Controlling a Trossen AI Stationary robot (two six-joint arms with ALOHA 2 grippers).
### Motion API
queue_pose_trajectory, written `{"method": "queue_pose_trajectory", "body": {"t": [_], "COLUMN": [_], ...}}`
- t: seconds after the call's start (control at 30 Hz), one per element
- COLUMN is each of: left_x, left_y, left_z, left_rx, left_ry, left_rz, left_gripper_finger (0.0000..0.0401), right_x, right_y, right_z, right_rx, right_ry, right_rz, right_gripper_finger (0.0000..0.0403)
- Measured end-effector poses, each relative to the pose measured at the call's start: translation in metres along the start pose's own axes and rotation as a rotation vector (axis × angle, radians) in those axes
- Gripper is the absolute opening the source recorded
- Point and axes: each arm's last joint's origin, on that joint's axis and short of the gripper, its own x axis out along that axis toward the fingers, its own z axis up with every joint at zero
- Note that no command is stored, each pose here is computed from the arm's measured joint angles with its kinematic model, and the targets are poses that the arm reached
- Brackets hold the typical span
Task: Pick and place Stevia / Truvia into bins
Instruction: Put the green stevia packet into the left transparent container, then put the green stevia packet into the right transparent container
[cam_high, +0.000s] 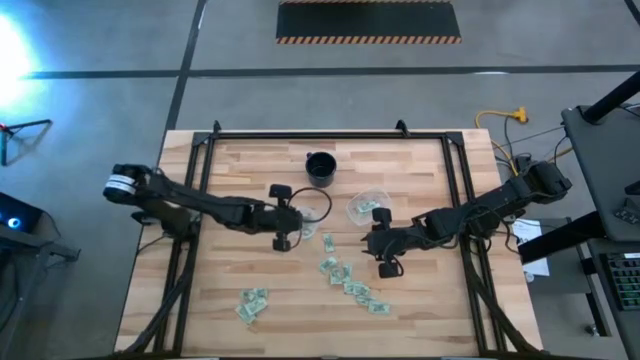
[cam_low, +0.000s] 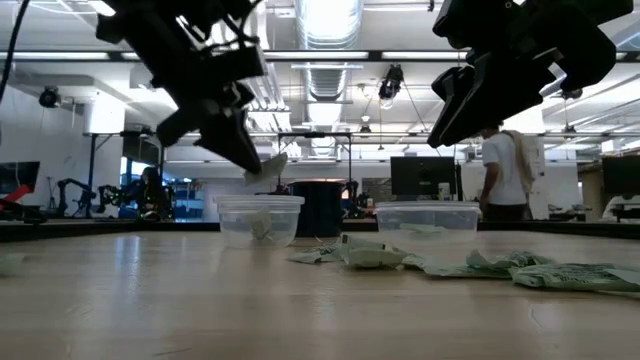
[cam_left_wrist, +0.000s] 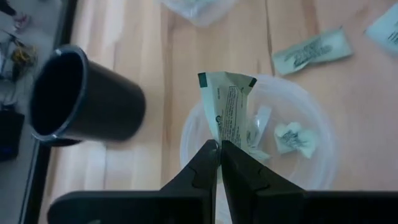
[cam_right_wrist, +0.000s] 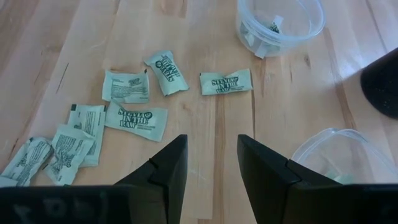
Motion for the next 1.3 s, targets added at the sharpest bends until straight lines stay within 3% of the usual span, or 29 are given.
{"method": "queue_pose_trajectory", "body": {"t": [0.23,0.6,0.8,1.03,1.3], "left_x": [0.013,0.005,-0.016,-0.048,-0.068], "left_y": [-0.005,0.000,0.002,0.000,-0.005], "left_z": [0.000,0.004,0.010,0.013,0.003], "left_rx": [0.052,0.059,0.058,0.044,-0.015], "left_ry": [0.009,-0.018,-0.068,-0.156,-0.160], "left_rz": [-0.027,-0.017,-0.023,-0.047,-0.065], "left_gripper_finger": [0.0013,0.0097,0.0105,0.0105,0.0105], "right_x": [0.000,0.003,0.024,0.047,0.064], "right_y": [0.000,0.001,0.011,0.016,0.025], "right_z": [0.000,0.004,0.008,-0.002,0.018], "right_rx": [0.000,-0.005,-0.105,-0.150,-0.185], "right_ry": [0.000,-0.049,-0.104,-0.045,-0.058], "right_rz": [0.000,0.007,0.120,0.133,0.199], "right_gripper_finger": [0.0132,0.0132,0.0132,0.0132,0.0132]}}
